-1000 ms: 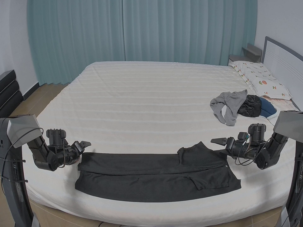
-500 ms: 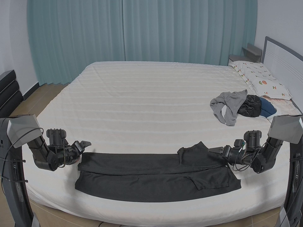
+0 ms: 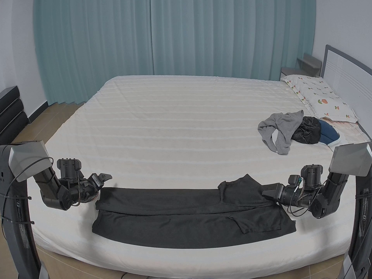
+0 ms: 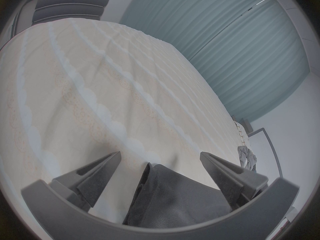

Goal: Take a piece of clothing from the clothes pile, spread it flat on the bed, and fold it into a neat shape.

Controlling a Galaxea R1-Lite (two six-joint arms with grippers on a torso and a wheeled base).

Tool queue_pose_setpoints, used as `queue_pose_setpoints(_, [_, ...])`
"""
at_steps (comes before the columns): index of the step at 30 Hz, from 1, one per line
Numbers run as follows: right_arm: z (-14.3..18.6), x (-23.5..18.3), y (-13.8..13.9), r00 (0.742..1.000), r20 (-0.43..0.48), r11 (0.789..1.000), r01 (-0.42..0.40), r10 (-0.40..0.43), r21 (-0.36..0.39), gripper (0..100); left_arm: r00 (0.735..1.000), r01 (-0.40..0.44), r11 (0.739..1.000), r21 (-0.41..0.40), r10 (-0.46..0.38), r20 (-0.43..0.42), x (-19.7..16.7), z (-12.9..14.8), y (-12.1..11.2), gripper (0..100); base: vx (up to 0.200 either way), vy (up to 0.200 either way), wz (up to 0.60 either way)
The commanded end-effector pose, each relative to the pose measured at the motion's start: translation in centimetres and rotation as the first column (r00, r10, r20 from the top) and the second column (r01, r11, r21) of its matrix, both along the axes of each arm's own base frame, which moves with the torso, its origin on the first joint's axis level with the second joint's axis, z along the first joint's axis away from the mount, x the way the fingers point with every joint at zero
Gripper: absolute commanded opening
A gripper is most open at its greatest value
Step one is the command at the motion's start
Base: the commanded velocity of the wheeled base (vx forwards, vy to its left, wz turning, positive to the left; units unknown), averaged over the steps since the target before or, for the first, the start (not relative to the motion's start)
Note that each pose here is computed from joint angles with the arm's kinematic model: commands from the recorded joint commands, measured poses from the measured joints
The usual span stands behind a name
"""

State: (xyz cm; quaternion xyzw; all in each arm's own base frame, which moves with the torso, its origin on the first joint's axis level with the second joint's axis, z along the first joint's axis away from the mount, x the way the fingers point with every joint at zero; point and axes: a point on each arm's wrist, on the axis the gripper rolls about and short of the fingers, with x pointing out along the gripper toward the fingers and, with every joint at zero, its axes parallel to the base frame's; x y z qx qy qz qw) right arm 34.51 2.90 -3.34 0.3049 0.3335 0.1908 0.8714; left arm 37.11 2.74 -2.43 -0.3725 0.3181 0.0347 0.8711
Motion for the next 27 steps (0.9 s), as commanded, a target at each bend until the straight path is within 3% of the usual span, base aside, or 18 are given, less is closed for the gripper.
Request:
queue_pose_setpoints(1, [0.8, -0.8, -0.3, 1.000, 0.024, 1.000, 0.007, -0.007, 0.003, 0, 1.000, -0.001, 1.000, 0.000, 0.001, -0.001, 0.0, 0.0, 0.0, 100, 0.000, 0.000, 0.00])
queue_pose_setpoints(18, [1.3, -3.8, -0.6, 1.000, 0.001, 1.000, 0.005, -0.005, 0.005, 0, 1.000, -0.001, 1.000, 0.000, 0.001, -0.003, 0.0, -0.1, 0.0, 100, 0.000, 0.000, 0.00])
queue_pose_setpoints(27, [0.8, -5.4, -0.9, 0.999, -0.013, 0.998, -0.032, 0.031, -0.057, 0, 1.000, -0.001, 1.000, 0.000, 0.001, -0.003, 0.0, -0.1, 0.0, 100, 0.000, 0.000, 0.00])
